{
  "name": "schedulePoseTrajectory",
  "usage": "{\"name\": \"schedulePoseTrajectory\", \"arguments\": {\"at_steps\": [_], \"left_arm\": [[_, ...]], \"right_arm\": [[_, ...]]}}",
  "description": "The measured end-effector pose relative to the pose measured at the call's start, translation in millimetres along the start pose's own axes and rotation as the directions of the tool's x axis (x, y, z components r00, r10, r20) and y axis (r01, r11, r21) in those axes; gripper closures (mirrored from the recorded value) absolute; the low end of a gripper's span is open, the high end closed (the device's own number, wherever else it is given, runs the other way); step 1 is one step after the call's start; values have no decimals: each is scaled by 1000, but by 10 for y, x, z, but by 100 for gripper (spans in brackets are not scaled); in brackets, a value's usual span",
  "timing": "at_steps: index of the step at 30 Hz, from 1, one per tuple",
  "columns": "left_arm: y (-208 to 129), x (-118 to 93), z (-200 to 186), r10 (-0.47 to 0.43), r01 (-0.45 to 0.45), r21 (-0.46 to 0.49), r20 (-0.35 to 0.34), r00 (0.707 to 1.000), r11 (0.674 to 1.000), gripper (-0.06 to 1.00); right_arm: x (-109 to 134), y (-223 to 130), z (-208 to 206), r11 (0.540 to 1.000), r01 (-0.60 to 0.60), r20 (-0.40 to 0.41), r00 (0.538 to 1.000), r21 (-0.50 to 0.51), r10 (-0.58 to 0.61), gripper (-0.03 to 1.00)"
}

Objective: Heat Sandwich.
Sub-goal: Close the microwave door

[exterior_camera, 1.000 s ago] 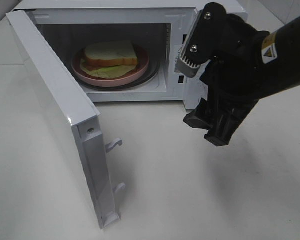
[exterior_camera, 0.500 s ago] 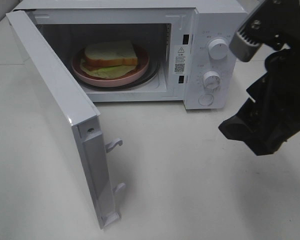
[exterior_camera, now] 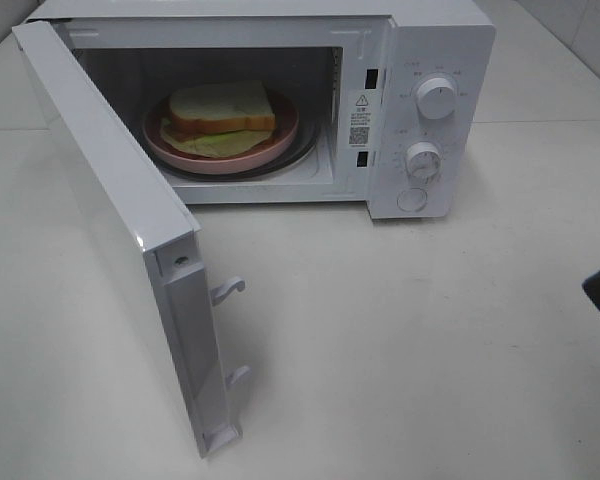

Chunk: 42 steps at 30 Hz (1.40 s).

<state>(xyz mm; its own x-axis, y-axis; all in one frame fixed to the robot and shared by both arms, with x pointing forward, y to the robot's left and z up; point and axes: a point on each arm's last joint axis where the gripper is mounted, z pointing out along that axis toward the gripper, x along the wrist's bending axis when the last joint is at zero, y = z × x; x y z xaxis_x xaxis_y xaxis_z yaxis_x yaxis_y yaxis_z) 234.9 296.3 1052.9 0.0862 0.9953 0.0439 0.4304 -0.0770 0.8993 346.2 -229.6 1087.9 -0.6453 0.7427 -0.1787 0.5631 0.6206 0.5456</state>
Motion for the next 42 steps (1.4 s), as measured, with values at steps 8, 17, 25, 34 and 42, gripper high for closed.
{"name": "schedulePoseTrajectory", "arguments": {"at_steps": [8,17,25,34,42], "left_arm": [[0,0,0,0,0,0,0,1000,1000,-5],[0,0,0,0,0,0,0,1000,1000,-5],[0,0,0,0,0,0,0,1000,1000,-5],[0,0,0,0,0,0,0,1000,1000,-5],[0,0,0,0,0,0,0,1000,1000,-5]], "right_arm": [[6,-212,-177,998,-23,1,1000,59,23,21],[13,-440,-401,996,-83,10,997,26,82,21],[22,-812,-361,976,-216,87,972,-21,217,21],[69,-1046,-352,921,-357,164,910,-154,380,21],[135,-1184,-348,873,-418,209,857,-252,470,21]]}}
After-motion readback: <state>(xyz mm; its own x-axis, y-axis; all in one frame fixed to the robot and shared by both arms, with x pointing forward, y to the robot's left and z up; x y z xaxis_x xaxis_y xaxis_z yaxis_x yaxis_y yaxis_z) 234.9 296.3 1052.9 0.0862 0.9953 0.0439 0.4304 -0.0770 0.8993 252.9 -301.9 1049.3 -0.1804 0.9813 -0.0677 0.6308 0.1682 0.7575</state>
